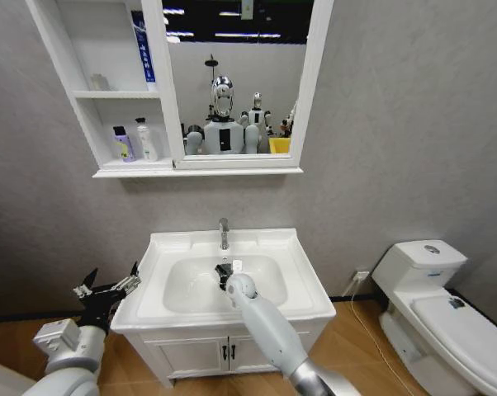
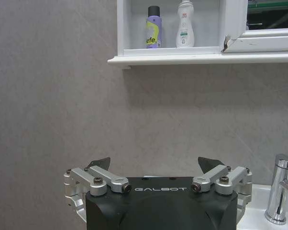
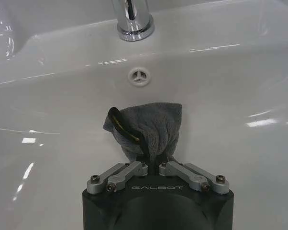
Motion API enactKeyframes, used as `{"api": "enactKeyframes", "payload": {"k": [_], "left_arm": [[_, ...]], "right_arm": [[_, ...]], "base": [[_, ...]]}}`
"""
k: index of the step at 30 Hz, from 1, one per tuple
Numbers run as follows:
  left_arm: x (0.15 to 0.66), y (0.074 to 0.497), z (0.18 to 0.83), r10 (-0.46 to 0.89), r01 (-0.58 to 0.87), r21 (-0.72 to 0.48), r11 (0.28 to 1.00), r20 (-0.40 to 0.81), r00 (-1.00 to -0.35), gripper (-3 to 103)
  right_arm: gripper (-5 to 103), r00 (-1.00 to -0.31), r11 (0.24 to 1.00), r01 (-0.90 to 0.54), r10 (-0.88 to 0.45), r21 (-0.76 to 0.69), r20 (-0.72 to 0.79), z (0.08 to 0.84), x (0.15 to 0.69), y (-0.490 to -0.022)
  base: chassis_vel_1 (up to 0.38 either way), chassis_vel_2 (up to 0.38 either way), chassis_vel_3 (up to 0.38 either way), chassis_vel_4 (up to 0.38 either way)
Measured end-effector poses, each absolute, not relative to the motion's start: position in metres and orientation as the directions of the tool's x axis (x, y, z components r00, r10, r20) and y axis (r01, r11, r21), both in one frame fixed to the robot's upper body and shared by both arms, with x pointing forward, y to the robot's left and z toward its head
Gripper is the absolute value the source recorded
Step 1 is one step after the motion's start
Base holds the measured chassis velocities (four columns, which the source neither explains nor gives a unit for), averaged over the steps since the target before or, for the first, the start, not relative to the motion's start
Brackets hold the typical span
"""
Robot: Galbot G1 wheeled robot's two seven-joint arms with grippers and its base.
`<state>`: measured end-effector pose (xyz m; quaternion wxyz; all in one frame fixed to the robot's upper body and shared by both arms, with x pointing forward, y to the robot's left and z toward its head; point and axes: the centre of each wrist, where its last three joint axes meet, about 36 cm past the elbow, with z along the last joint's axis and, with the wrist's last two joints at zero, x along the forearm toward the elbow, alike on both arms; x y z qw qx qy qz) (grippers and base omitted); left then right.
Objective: Move facial cleanser and shampoo from washbasin to cabinet, then wipe washbasin with towel.
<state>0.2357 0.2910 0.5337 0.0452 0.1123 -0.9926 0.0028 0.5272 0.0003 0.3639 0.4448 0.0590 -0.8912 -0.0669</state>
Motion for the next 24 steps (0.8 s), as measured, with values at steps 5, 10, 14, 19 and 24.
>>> {"api": "enactKeyframes", "payload": {"k": [5,10,14,19,24], "left_arm": [[0.236,0.291,0.534,-0.223,-0.223,0.005,0.975,0.090,-0.971,100],[0.236,0.291,0.534,-0.223,-0.223,0.005,0.975,0.090,-0.971,100],[0.236,0.291,0.534,-0.223,-0.223,0.005,0.975,0.090,-0.971,100],[0.236,0.291,0.534,-0.223,-0.223,0.005,0.975,0.090,-0.971,100],[0.236,0.291,0.534,-0.223,-0.223,0.005,0.975,0.090,-0.971,100]], "right_arm": [[5,-0.586,0.987,-0.039,-0.151,0.158,0.796,0.356,0.531,0.000],[5,-0.576,0.988,-0.042,-0.146,0.150,0.804,0.343,0.533,-0.001],[5,-0.573,0.987,-0.048,-0.155,0.156,0.805,0.337,0.534,-0.002],[5,-0.581,0.981,-0.069,-0.187,0.181,0.792,0.335,0.533,-0.001],[5,-0.575,0.975,-0.087,-0.216,0.204,0.789,0.334,0.533,0.002]], "base": [[0.000,0.000,0.000,0.000],[0.000,0.000,0.000,0.000],[0.000,0.000,0.000,0.000],[0.000,0.000,0.000,0.000],[0.000,0.000,0.000,0.000]]}}
